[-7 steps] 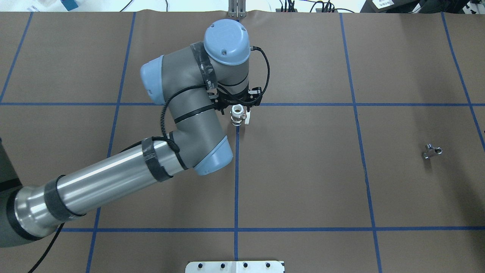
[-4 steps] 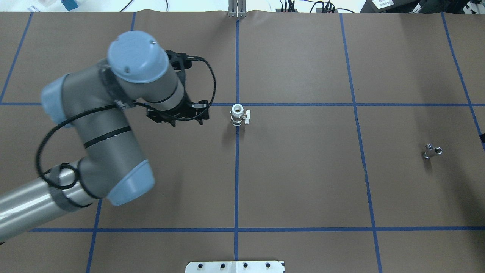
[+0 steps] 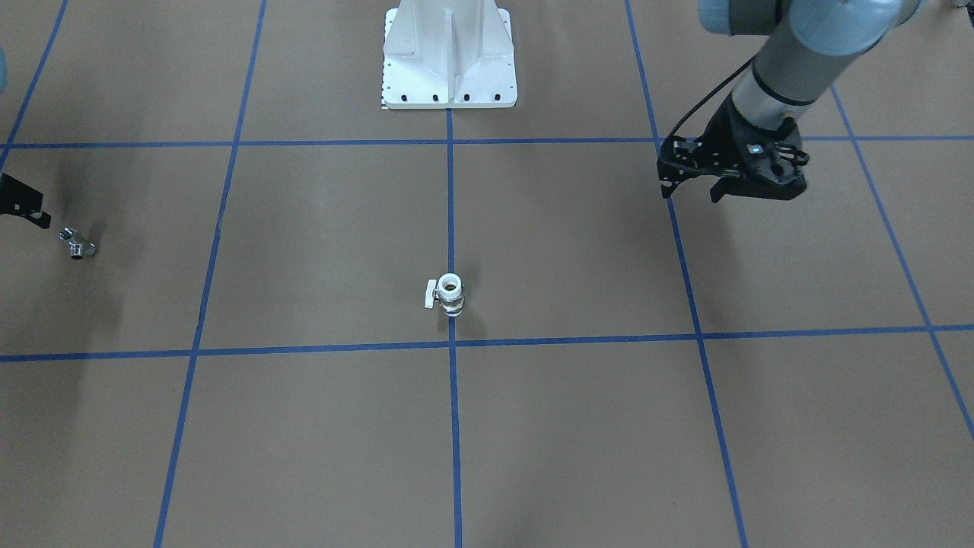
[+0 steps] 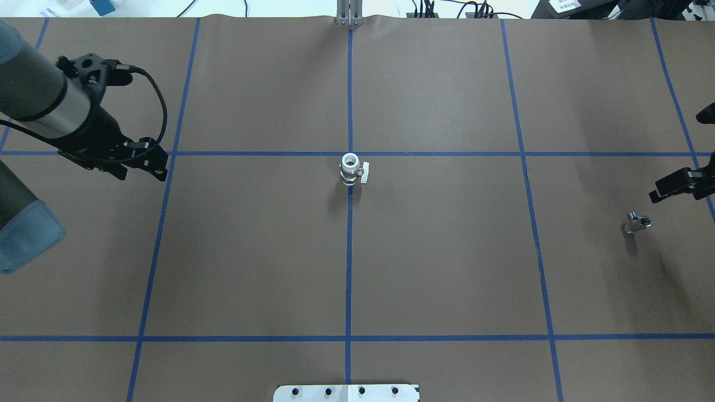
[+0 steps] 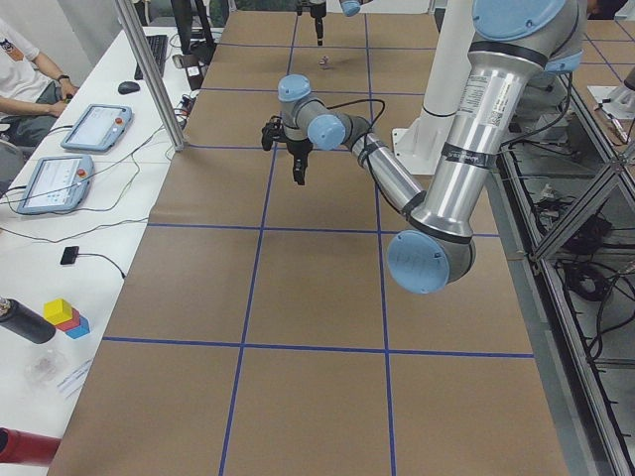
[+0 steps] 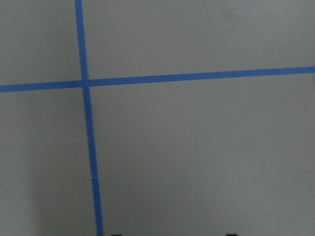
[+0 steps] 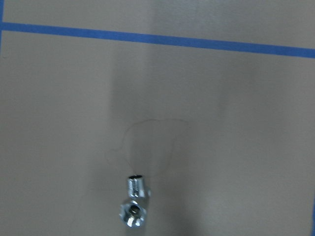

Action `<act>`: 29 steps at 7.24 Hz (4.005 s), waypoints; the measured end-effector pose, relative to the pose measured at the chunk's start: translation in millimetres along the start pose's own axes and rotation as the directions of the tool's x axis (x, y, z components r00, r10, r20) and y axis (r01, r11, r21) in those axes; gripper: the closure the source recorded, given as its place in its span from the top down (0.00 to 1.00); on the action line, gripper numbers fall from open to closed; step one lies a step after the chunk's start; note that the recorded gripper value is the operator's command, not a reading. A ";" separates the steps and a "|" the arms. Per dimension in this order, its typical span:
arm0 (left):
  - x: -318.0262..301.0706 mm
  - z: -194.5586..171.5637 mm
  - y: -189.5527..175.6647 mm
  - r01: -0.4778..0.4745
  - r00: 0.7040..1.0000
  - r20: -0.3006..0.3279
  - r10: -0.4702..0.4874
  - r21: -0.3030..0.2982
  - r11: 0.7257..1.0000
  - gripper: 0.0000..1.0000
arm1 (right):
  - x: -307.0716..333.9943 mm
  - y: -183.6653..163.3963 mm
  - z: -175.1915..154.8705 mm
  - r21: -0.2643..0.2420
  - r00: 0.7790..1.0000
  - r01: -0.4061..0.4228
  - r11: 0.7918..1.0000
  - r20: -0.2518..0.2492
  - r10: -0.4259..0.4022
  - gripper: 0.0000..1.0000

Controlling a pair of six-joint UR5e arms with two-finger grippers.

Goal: Assemble PPR valve and pipe with both arms
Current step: 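Lower the right gripper onto the chrome pipe fitting and grasp it, then carry the chrome fitting with the right gripper above the white valve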

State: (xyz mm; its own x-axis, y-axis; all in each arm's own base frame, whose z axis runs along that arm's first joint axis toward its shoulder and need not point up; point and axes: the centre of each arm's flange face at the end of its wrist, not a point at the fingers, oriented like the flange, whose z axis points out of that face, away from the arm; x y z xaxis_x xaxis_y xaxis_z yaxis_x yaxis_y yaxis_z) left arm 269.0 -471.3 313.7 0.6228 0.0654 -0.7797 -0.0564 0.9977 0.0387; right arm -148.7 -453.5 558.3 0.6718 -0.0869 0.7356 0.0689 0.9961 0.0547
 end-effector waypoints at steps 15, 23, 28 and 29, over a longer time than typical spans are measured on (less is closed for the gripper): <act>-14.2 -3.4 -2.2 0.016 1.000 -0.002 -0.016 -0.002 1.000 0.93 | 13.8 33.3 58.7 0.022 0.999 0.002 1.000 0.038 -0.002 0.00; -39.7 -2.8 4.3 0.017 1.000 0.015 -0.017 -0.005 1.000 0.95 | -205.3 -92.0 -52.7 0.081 0.977 -0.188 0.979 0.115 0.178 0.00; -124.8 -3.1 9.1 -0.105 0.991 0.077 0.106 -0.024 0.994 0.95 | -505.4 -147.6 -49.7 0.053 0.885 -0.460 0.886 0.102 0.454 0.00; -129.2 -3.1 8.7 -0.107 0.991 0.080 0.109 -0.025 0.994 0.95 | -532.0 -141.9 -43.2 0.049 0.878 -0.475 0.879 0.100 0.469 0.00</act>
State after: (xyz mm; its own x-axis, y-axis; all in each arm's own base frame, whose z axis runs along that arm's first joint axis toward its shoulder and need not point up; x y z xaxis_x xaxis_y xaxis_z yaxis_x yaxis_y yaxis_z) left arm 185.6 -471.2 412.8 0.6730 0.1752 -0.7186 -0.1421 0.9841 0.1068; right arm -484.0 -549.2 130.0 0.5486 0.3919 0.7386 -0.2942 0.9173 -0.2681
